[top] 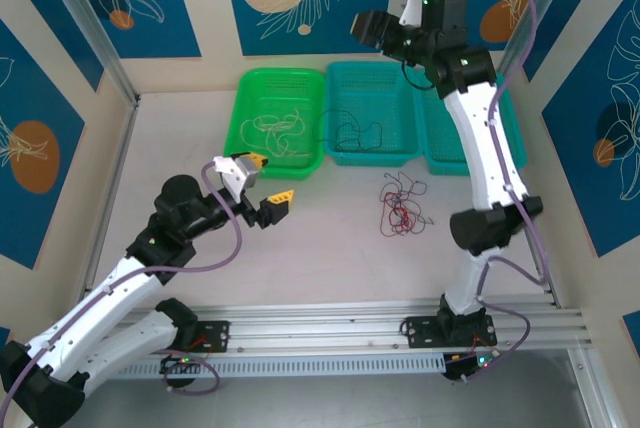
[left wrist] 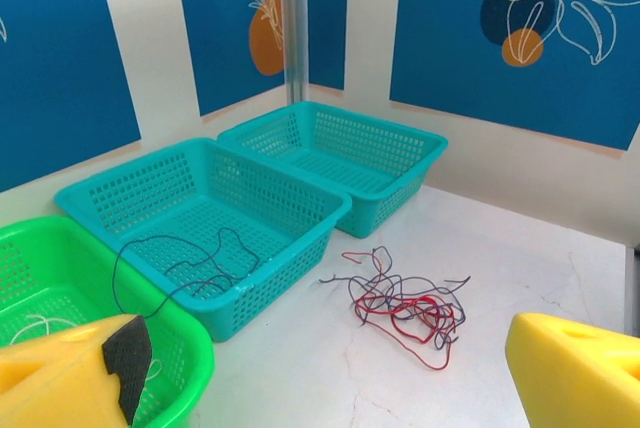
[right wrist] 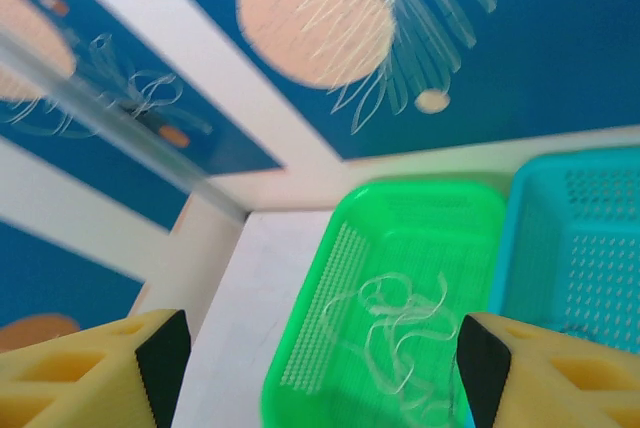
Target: Untangle the cables
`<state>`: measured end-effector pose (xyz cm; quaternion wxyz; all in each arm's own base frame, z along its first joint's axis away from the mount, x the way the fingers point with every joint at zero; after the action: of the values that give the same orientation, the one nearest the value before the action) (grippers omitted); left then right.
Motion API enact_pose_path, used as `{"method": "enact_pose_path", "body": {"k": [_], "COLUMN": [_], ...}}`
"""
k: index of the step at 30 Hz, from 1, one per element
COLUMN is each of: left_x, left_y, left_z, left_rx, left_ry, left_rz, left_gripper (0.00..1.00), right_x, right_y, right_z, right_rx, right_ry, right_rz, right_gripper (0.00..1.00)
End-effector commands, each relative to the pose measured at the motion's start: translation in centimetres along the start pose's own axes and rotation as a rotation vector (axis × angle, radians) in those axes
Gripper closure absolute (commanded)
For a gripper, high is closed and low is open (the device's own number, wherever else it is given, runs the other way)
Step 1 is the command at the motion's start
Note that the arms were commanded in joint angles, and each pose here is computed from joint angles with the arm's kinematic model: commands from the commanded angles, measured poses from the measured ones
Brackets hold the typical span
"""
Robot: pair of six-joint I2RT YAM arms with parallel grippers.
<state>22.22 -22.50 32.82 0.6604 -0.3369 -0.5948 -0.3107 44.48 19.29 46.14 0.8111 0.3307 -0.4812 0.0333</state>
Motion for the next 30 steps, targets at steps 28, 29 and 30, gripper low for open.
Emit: {"method": "enact_pose_path", "body": {"k": [28, 29, 30], "left_x": [-7.9, -7.9, -7.9], "left_y": [-1.9, -1.8, -1.7], "left_z": [-6.4, -6.2, -6.1], "left_rx": [0.068, 0.076, 0.083], "left_ry": [0.263, 0.264, 0.262], "left_rz": [0.251, 0.249, 0.250], "left_gripper": [0.10, 0.10, 0.10], "right_x": [-31.8, -32.0, -32.2], "right_y": [-21.6, -22.1, -22.3], "right_z": [2.4, 2.0, 1.7], "right_rx": [-0.639, -0.650, -0.648], "right_ry": [0.417, 0.425, 0.432], "right_rz": [-0.286, -0.294, -0.302], "right_gripper": [0.46, 0.49, 0.53]}}
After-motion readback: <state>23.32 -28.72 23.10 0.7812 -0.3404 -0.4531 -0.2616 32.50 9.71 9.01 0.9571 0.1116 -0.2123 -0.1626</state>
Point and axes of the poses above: each hand's point on the last joint's axis, 136 mm out from that joint toward the fingers, its own z axis back along the fingers, its own y axis along the line the jaws close on, x = y × z, the point moved 1 cm from there along z, back along the fingers, and after that the axes turned 4 degrees about z, right-handed, at the moved point
